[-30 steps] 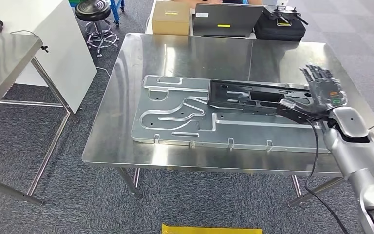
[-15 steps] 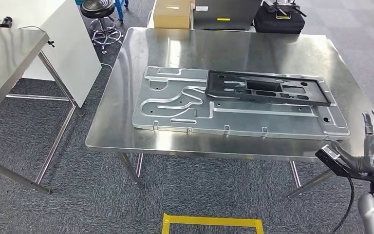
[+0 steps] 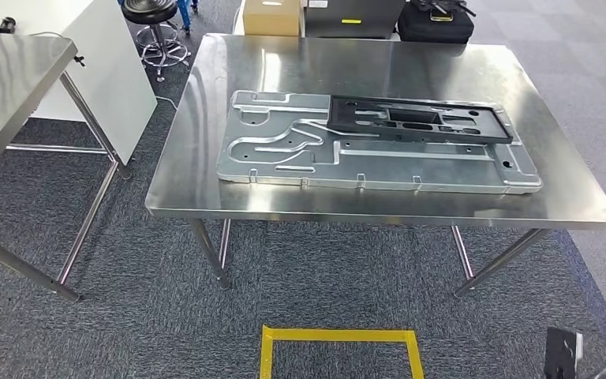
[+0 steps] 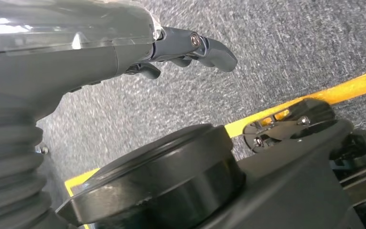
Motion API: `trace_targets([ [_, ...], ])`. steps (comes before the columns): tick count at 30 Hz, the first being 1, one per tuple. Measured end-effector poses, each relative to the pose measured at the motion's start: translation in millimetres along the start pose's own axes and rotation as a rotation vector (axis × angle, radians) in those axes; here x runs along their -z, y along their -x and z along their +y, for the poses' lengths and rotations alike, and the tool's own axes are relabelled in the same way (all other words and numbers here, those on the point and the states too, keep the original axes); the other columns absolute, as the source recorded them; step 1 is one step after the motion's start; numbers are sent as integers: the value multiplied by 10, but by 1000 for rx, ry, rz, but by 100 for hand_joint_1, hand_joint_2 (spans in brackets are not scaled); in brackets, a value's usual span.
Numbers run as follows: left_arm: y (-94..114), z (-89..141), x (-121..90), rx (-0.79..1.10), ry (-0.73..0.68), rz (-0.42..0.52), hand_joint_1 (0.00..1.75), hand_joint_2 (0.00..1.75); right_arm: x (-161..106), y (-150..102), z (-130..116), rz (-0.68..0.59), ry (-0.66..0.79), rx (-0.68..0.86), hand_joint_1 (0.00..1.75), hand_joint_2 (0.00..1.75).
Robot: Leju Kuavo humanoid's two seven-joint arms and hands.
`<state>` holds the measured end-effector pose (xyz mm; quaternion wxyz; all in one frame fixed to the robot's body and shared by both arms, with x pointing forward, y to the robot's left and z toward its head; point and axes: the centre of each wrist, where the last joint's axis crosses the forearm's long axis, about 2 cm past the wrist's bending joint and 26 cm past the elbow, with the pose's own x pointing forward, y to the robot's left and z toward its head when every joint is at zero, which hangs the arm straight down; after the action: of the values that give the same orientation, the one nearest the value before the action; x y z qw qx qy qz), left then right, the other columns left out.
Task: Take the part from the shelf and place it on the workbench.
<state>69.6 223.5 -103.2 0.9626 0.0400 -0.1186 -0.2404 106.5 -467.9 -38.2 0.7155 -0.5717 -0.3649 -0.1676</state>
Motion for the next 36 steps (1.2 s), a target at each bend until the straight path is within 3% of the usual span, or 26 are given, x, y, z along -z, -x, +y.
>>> trace_targets([
  [2,-25,0,0,7,-1,-5,0,0,-511,270,260,434,-137,34,0,175],
  [4,-16,-1,0,7,-3,-3,0,0,-1006,425,427,696,-250,19,0,175],
  [6,-10,5,1,5,-8,-2,0,0,-1393,465,564,843,-359,11,0,175],
  [9,2,12,1,-22,-27,-10,0,0,-1725,454,692,957,-612,13,0,175],
  [11,24,8,0,-39,-30,-4,0,0,-1843,442,737,917,-781,-56,0,87],
  [13,29,12,1,-25,-21,20,0,0,-1909,408,777,819,-910,-259,0,0],
  [15,30,20,3,4,-11,44,0,0,-1937,372,810,707,-995,-482,0,0],
  [17,44,21,3,18,-8,57,0,0,-1942,360,821,618,-1037,-594,0,0],
  [20,76,15,2,20,-7,67,0,0,-1934,375,811,551,-1058,-650,0,131],
  [21,79,18,2,20,-7,68,0,0,-1932,380,806,533,-1061,-662,0,131],
  [22,77,24,3,20,-9,68,0,0,-1931,385,803,508,-1061,-674,0,87],
  [24,77,41,6,26,-14,69,0,0,-1952,383,806,460,-1063,-699,0,87],
  [26,72,65,10,36,-24,68,0,0,-1980,381,812,470,-1082,-712,0,175],
  [27,68,76,11,40,-28,67,0,0,-1990,380,815,495,-1093,-713,0,175],
  [31,52,105,16,48,-36,54,0,0,-2006,382,819,563,-1113,-742,0,0],
  [33,49,115,18,55,-38,45,0,0,-2011,378,824,580,-1124,-765,0,0],
  [36,50,135,20,70,-42,37,0,0,-2022,390,816,595,-1122,-759,0,131],
])
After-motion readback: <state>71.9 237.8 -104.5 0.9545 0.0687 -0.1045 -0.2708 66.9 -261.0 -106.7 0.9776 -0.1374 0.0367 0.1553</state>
